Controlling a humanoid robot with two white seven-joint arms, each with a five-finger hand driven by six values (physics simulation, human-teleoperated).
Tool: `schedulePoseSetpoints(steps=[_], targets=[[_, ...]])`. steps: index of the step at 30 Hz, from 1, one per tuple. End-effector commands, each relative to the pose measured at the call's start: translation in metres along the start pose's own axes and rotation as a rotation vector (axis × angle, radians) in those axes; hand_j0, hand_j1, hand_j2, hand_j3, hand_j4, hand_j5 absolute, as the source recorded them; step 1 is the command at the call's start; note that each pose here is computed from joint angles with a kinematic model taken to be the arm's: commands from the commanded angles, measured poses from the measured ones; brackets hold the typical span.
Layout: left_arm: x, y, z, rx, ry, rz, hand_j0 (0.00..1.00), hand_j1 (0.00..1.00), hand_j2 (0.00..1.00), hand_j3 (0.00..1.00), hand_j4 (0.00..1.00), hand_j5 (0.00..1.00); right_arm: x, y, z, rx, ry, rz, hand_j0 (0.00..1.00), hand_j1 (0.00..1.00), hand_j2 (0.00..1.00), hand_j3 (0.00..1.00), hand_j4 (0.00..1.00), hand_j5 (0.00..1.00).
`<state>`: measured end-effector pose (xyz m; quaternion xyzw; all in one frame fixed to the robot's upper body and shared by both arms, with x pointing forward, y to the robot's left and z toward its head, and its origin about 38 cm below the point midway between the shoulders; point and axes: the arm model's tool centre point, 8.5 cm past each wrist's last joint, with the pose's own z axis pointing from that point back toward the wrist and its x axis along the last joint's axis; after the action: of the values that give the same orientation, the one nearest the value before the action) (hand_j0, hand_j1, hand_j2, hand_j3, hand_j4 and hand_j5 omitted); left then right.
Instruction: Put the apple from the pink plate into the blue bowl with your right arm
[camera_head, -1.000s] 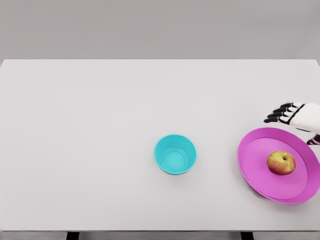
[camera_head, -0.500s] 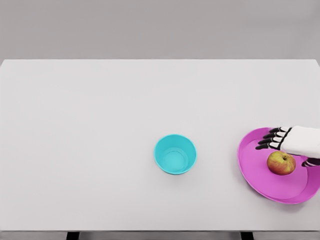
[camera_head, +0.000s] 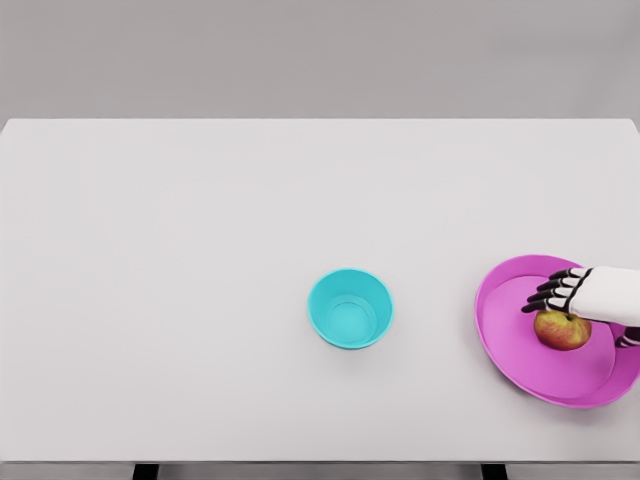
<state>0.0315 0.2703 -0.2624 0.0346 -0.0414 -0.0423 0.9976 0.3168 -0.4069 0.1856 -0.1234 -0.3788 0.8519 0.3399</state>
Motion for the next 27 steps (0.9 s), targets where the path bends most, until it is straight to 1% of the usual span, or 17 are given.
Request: schedulePoseSetpoints(steps=[1, 18, 19, 21, 23, 25, 26, 27], targets=[[0.0, 0.0, 0.0, 0.0, 0.0, 0.0, 1.0, 1.0, 1.0, 1.0, 1.0, 1.0, 0.002, 0.0, -0.001, -0.003, -0.007, -0.002, 1.0, 1.0, 1.0, 1.0, 1.0, 1.0], [0.0, 0.0, 0.0, 0.0, 0.0, 0.0, 1.0, 1.0, 1.0, 1.0, 1.0, 1.0, 0.009, -0.001, -0.013, -0.037, -0.034, -0.017, 1.0, 1.0, 1.0, 1.0, 1.0, 1.0], [0.0, 0.0, 0.0, 0.0, 0.0, 0.0, 1.0, 1.0, 1.0, 1.0, 1.0, 1.0, 0.009, -0.001, -0.013, -0.037, -0.034, -0.017, 0.98, 0.98, 0.98, 0.98, 0.98, 0.98], [0.0, 0.0, 0.0, 0.0, 0.0, 0.0, 1.0, 1.0, 1.0, 1.0, 1.0, 1.0, 0.009, 0.0, -0.014, -0.036, -0.035, -0.017, 0.73, 0.73, 0.73, 0.73, 0.73, 0.73], [-0.001, 0.0, 0.0, 0.0, 0.002, 0.0, 1.0, 1.0, 1.0, 1.0, 1.0, 1.0, 0.009, 0.0, -0.014, -0.033, -0.035, -0.019, 0.62, 0.62, 0.62, 0.62, 0.62, 0.62], [0.0, 0.0, 0.0, 0.0, 0.0, 0.0, 1.0, 1.0, 1.0, 1.0, 1.0, 1.0, 0.011, 0.003, -0.017, -0.029, -0.044, -0.024, 0.62, 0.62, 0.62, 0.62, 0.62, 0.62], [0.0, 0.0, 0.0, 0.0, 0.0, 0.0, 1.0, 1.0, 1.0, 1.0, 1.0, 1.0, 0.011, 0.003, -0.017, -0.029, -0.045, -0.024, 0.59, 0.59, 0.59, 0.59, 0.59, 0.59], [0.0, 0.0, 0.0, 0.0, 0.0, 0.0, 1.0, 1.0, 1.0, 1.0, 1.0, 1.0, 0.011, 0.003, -0.017, -0.029, -0.045, -0.024, 0.51, 0.51, 0.51, 0.51, 0.51, 0.51]])
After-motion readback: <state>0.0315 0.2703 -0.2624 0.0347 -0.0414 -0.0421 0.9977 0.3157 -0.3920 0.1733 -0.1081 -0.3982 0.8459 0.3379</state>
